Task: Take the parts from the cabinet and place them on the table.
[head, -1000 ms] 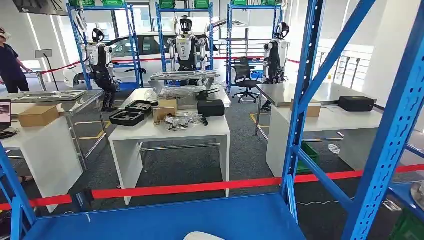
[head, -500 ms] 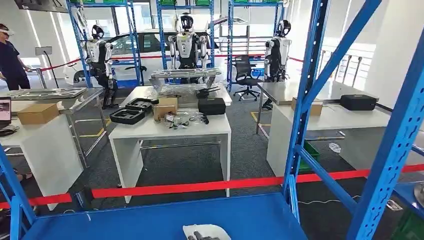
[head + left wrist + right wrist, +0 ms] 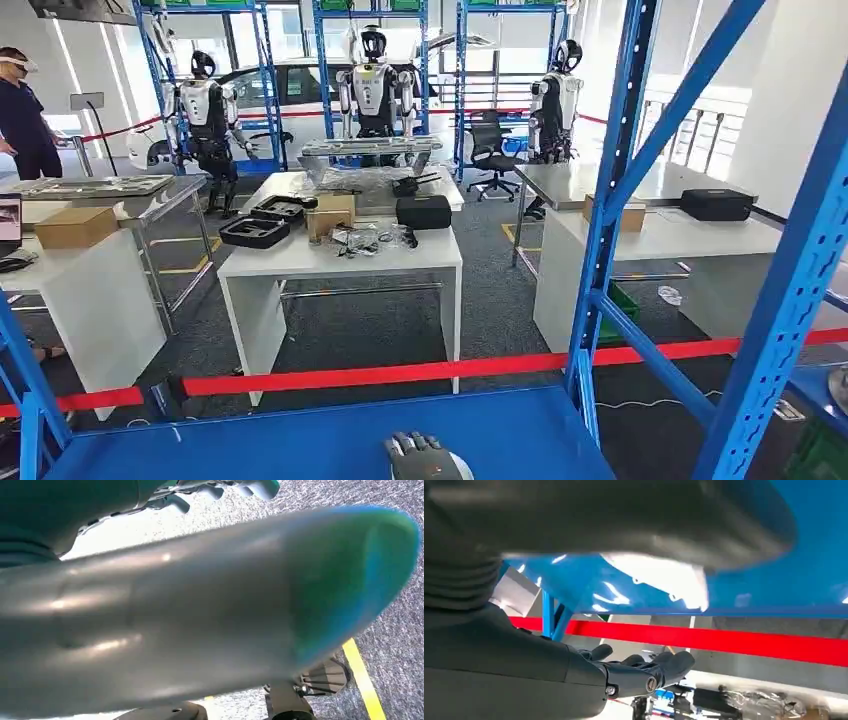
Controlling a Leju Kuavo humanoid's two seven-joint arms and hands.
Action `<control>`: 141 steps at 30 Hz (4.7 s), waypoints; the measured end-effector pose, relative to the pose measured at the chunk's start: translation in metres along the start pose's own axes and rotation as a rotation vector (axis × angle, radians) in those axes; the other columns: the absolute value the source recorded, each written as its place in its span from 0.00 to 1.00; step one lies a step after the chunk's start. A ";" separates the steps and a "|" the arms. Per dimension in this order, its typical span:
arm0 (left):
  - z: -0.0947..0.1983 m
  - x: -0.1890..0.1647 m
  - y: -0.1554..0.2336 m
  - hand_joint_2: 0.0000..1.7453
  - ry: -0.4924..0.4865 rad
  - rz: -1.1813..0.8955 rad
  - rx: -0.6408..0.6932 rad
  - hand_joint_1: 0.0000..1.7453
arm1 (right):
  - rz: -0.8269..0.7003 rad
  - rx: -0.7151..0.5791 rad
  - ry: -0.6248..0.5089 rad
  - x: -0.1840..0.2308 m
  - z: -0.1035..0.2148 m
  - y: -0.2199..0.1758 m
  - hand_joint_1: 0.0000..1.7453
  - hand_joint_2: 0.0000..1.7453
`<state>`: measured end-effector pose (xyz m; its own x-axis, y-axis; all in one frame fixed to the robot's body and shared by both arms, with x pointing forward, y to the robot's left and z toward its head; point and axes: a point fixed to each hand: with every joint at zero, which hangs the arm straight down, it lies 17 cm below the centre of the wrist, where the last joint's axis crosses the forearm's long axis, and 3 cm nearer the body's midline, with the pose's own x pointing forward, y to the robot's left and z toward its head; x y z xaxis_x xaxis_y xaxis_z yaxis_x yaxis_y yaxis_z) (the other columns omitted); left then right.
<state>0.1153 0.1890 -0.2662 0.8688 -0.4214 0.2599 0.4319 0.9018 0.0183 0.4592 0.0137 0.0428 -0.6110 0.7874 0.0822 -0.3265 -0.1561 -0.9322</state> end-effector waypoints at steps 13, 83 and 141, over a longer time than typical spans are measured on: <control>0.000 -0.001 0.000 0.00 0.007 -0.007 0.000 0.00 | 0.009 0.150 0.089 -0.035 0.001 0.039 0.00 1.00; 0.000 -0.001 0.003 1.00 0.013 -0.007 0.013 0.00 | 0.007 0.350 0.188 -0.061 0.014 0.086 1.00 1.00; 0.000 -0.002 0.007 1.00 0.020 0.019 0.006 0.00 | -0.144 -0.632 -0.317 0.074 0.075 -0.177 1.00 1.00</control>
<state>0.1165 0.1966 -0.2670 0.8814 -0.4064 0.2406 0.4143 0.9099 0.0192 0.4181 0.0548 0.2401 -0.8043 0.5486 0.2285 0.0018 0.3868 -0.9222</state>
